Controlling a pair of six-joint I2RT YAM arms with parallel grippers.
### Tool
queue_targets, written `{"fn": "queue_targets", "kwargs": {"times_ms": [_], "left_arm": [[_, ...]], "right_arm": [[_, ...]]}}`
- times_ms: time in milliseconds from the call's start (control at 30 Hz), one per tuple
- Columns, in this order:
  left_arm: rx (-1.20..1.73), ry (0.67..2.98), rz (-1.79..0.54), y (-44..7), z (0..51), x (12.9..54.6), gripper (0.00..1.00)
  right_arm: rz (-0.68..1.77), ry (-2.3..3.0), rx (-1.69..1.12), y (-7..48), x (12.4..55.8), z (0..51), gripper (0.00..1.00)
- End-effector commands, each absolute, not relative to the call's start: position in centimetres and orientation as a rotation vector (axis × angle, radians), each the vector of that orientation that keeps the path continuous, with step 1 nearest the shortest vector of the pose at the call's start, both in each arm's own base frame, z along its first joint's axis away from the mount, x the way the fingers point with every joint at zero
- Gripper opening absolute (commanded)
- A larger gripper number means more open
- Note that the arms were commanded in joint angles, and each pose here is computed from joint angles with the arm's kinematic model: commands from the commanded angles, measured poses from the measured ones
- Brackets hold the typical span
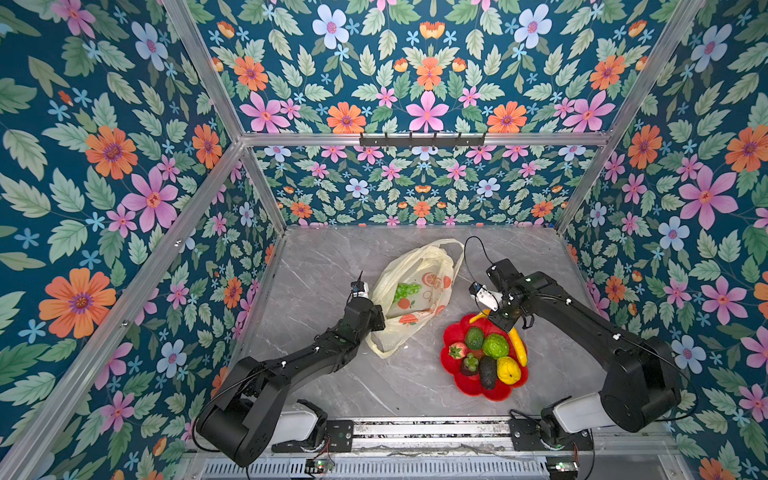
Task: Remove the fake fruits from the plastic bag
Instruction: 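Lower the banana into the red plate and open the right gripper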
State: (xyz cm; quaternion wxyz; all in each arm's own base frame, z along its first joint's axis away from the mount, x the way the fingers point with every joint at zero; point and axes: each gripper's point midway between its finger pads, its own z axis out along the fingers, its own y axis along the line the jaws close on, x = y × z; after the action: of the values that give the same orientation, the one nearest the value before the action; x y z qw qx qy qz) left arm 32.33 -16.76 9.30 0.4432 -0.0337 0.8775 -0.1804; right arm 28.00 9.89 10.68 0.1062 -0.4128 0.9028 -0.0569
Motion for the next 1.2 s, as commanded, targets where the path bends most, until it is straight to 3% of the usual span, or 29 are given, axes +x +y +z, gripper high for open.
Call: {"fn": "queue_targets", "kwargs": {"times_ms": [0, 467, 800, 1167], "left_arm": [[-0.077, 2.173, -0.427, -16.5, 9.2, 32.4, 0.0], [-0.076, 2.175, -0.424, -16.6, 9.1, 32.6, 0.0], [-0.074, 2.179, -0.42, -16.6, 9.0, 32.6, 0.0], [-0.074, 2.178, -0.421, -16.6, 9.0, 32.6, 0.0]], "right_arm": [[-0.165, 2.657, -1.243, 10.0, 28.1, 10.2, 0.25], [-0.183, 2.697, -1.298, 9.6, 27.7, 8.4, 0.28], [-0.162, 2.725, -1.289, 9.7, 27.4, 7.9, 0.4], [-0.155, 2.738, -1.275, 9.7, 27.2, 8.1, 0.4]]}}
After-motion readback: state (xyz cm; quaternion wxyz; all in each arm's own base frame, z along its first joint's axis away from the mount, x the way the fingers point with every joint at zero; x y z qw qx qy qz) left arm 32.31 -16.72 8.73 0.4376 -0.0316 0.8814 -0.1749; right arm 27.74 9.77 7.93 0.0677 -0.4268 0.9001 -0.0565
